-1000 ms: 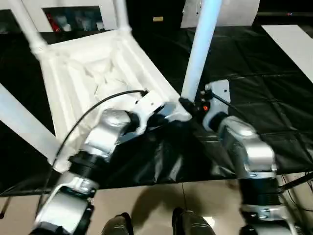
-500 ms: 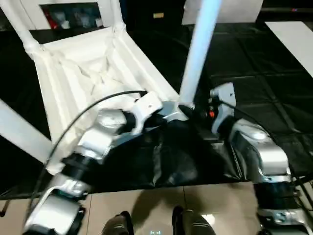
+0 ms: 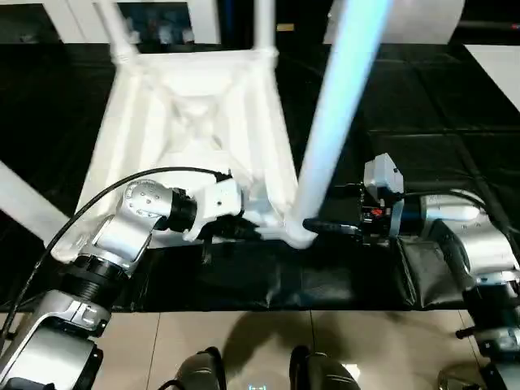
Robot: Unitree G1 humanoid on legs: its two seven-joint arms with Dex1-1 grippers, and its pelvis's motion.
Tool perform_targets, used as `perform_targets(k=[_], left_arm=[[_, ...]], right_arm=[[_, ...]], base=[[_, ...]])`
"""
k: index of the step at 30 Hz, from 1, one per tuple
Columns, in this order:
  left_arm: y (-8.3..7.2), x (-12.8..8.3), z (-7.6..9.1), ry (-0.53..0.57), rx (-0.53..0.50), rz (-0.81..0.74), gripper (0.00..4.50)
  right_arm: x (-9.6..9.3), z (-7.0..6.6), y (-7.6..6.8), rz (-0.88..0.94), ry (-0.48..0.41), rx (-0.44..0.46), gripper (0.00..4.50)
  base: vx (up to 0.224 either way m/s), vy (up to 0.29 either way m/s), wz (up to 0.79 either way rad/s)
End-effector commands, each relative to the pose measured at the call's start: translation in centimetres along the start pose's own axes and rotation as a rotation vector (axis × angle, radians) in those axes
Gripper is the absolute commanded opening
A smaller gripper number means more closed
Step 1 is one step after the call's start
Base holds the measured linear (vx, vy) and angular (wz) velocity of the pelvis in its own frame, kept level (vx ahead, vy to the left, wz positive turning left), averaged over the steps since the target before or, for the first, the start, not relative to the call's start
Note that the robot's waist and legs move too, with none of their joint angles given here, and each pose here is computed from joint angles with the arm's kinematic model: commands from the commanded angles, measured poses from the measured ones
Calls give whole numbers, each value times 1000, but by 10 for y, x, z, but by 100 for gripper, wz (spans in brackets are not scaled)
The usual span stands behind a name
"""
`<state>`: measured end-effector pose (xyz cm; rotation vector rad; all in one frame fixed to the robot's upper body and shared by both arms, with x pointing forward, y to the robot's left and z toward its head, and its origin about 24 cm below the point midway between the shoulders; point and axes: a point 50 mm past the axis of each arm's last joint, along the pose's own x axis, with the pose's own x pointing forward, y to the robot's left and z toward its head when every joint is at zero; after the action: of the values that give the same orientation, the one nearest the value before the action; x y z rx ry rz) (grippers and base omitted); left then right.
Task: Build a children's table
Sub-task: Rotate leg to tighten
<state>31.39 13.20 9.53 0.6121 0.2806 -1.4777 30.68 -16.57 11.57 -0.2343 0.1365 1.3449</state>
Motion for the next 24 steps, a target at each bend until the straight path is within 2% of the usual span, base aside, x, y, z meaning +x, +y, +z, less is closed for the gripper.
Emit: perform_targets(k=[1,5,13,18,22,24], left_arm=[[-8,7,4,8,64,-129,0],[-9,7,4,13,77,-148,0],[-8,7,5,10,82,-153,0],[-6,6,3,7,70,-132,0],[-3,8,6,-27,36,-86,0],[1,13,11,-41,-3,-8,0]], right_arm=[[1,1,2,98,4,-11,317],[3,-3,1,139,17,-9,280],[7,-2,3,226,-7,23,205],[7,-2,5,243,-8,27,194],[8,-4,8,201,-26,90,194],[15,-6,13,135,-29,142,194]], base=[[0,0,0],[0,0,0],[0,0,0],[0,0,0],[0,0,0],[0,0,0]])
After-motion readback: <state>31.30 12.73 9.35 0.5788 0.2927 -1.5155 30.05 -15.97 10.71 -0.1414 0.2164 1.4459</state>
